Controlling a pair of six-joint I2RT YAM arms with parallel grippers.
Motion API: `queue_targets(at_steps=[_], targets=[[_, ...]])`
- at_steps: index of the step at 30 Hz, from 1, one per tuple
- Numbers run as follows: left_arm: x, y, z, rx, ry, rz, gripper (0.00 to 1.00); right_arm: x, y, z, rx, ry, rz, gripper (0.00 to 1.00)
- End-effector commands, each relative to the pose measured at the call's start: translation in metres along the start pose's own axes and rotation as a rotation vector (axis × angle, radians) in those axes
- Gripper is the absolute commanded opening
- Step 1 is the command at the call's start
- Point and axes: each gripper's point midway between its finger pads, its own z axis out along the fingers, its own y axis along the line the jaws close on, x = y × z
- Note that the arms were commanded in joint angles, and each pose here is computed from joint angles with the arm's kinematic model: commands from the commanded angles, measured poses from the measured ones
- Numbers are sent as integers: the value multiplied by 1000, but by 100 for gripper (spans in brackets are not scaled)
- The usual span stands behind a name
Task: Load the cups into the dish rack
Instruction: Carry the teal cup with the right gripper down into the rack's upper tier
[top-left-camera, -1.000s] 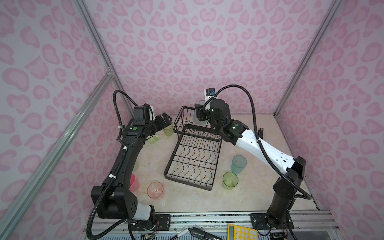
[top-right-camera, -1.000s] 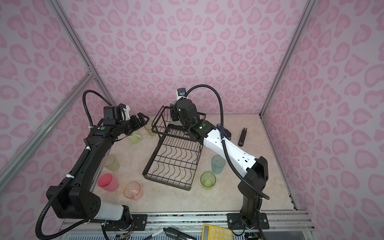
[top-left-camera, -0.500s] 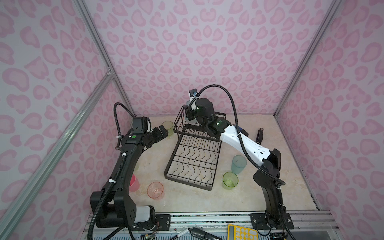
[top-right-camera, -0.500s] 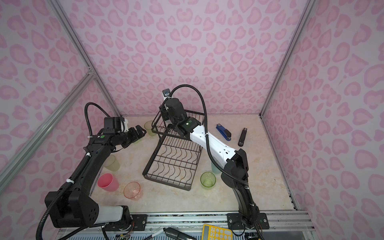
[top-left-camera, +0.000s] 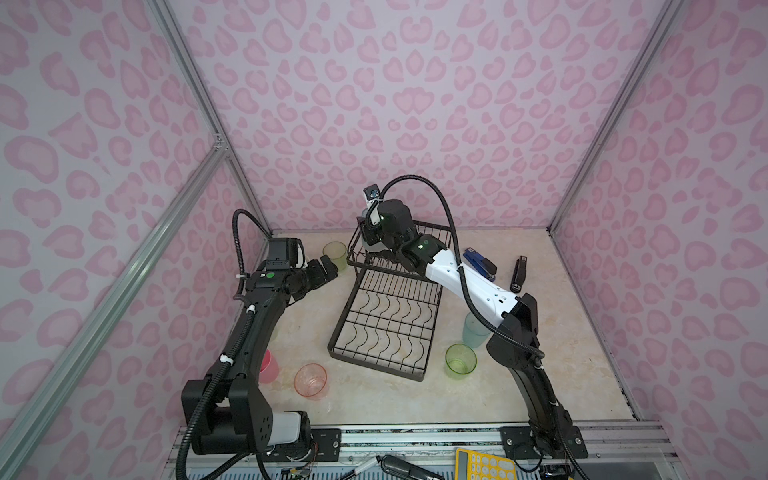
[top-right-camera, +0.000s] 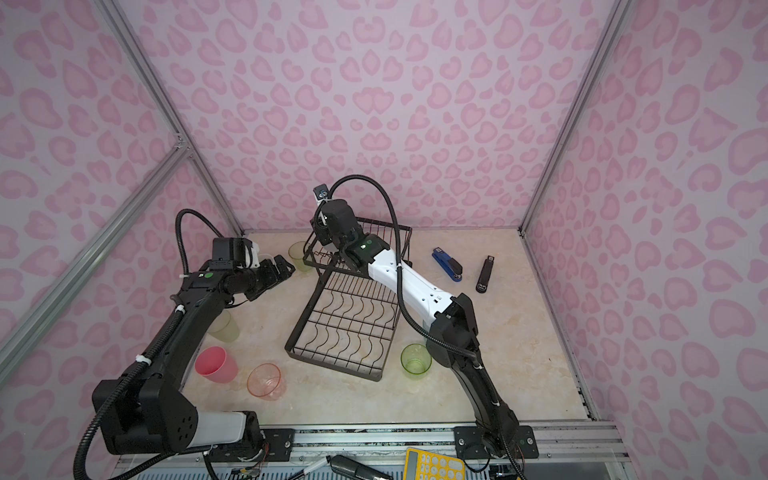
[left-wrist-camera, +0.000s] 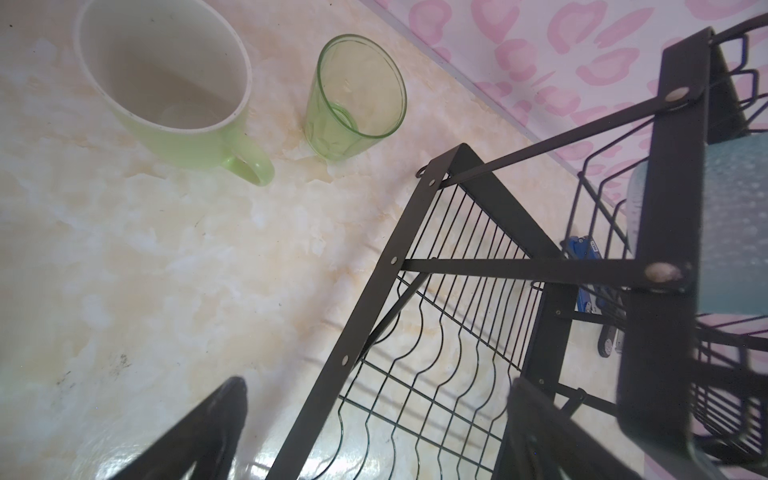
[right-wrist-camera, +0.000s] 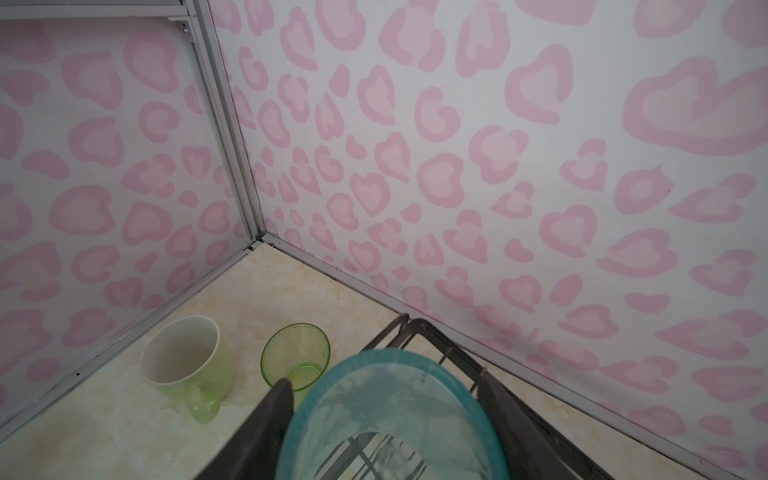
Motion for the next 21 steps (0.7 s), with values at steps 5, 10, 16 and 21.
queue_targets(at_steps=[5, 10, 16, 21], targets=[[-1, 1, 2, -1, -2, 16, 99, 18, 7, 8, -14, 40, 4, 58], [-2, 1, 2, -5, -3, 16, 99, 27, 9, 10, -8, 59, -5, 64], [-4, 1, 0, -12, -7, 18, 98, 20, 6, 5, 5, 49, 3, 79], [-8, 0, -5, -22, -18, 20, 98, 5, 2, -7, 12, 27, 10, 89]])
